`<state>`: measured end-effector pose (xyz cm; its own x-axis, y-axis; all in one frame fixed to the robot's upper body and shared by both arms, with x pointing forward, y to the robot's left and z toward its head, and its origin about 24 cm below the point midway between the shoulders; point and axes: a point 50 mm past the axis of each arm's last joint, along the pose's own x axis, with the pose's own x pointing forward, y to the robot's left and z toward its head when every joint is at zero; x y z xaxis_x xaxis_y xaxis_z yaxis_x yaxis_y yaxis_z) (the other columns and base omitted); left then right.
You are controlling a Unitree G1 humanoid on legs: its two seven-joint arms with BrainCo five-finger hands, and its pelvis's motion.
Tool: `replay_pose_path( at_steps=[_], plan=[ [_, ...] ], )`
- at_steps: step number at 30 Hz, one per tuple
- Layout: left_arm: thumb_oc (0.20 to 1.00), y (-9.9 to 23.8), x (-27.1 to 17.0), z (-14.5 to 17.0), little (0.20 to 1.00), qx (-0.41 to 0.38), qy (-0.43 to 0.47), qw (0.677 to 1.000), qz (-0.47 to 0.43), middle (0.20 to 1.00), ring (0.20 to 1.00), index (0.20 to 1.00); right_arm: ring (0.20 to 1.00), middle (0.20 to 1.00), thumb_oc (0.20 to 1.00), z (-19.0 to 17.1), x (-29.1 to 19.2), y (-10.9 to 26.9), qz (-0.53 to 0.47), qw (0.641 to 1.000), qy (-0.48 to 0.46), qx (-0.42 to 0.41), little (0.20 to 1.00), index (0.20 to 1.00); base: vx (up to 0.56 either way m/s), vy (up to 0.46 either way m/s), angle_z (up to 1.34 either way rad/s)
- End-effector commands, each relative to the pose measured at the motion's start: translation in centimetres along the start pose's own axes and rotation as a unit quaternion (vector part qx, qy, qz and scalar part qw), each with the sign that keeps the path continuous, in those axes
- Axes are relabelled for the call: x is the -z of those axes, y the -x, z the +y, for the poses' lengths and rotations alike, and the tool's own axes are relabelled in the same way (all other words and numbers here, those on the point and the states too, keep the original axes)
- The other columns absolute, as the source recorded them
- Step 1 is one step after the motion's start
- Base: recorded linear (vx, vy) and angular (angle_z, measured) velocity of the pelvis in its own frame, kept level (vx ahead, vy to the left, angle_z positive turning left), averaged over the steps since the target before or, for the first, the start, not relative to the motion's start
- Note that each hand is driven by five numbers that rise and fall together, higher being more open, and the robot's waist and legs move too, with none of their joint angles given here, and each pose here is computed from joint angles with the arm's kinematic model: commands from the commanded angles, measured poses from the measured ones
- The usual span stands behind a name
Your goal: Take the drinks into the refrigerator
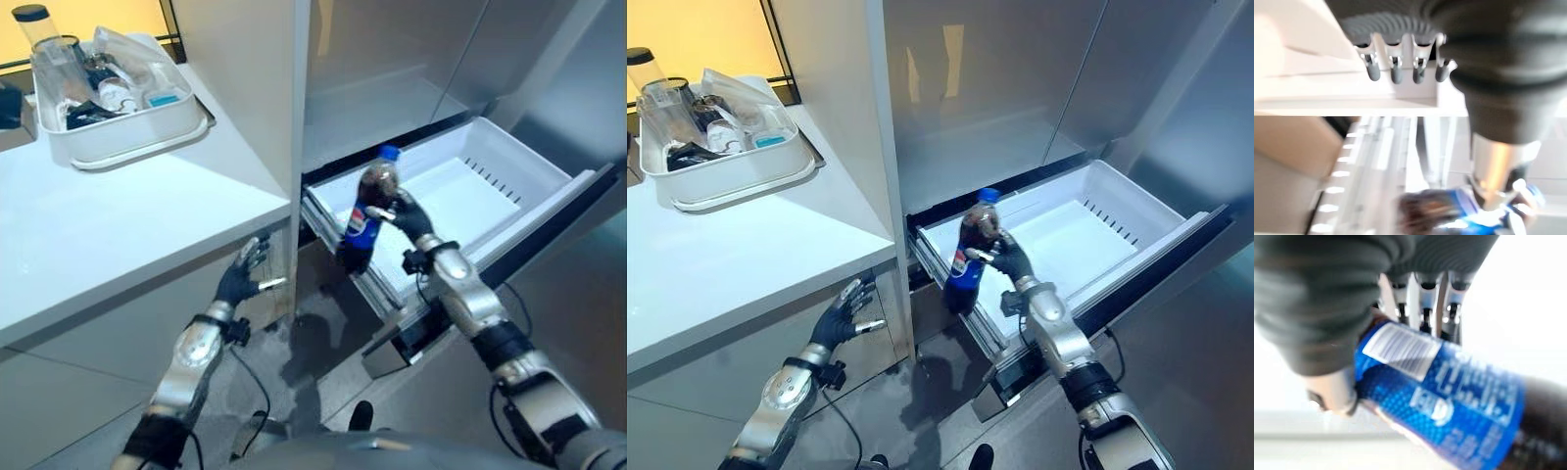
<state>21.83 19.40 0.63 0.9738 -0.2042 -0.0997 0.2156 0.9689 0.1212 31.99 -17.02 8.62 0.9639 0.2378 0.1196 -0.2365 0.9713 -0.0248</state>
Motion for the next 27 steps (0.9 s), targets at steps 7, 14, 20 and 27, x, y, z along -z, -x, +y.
replay_pose_path(
  at_steps=[7, 14, 20, 27],
  plan=[
    [1.000, 0.9, -2.8, 0.1, 1.000, 0.039, 0.024, 0.996, -0.072, 1.000, 1.000, 1.000, 0.200, 0.200, 0.200, -7.4, -11.4, 1.1, -0.254, 0.955, 0.041, 0.149, 0.200, 0.200, 0.00, -0.001, 0.00],
    [1.000, 1.0, -5.0, -0.6, 1.000, 0.076, 0.032, 0.990, -0.116, 1.000, 1.000, 1.000, 0.200, 0.200, 0.200, -10.3, -5.9, -0.4, -0.077, 0.968, 0.120, 0.207, 0.200, 0.200, 0.00, -0.007, 0.02],
    [1.000, 0.4, -7.0, -1.7, 1.000, 0.101, 0.037, 0.981, -0.160, 1.000, 1.000, 1.000, 0.200, 0.200, 0.200, -10.2, -3.0, -2.5, 0.037, 0.958, 0.209, 0.193, 0.200, 0.200, -0.03, -0.001, 0.04],
    [1.000, -0.8, -10.2, -3.9, 1.000, 0.136, 0.052, 0.962, -0.231, 1.000, 1.000, 1.000, 0.200, 0.200, 0.200, -6.3, 3.0, -3.8, 0.192, 0.920, 0.322, 0.110, 0.200, 0.200, -0.04, 0.014, 0.14]
  ],
)
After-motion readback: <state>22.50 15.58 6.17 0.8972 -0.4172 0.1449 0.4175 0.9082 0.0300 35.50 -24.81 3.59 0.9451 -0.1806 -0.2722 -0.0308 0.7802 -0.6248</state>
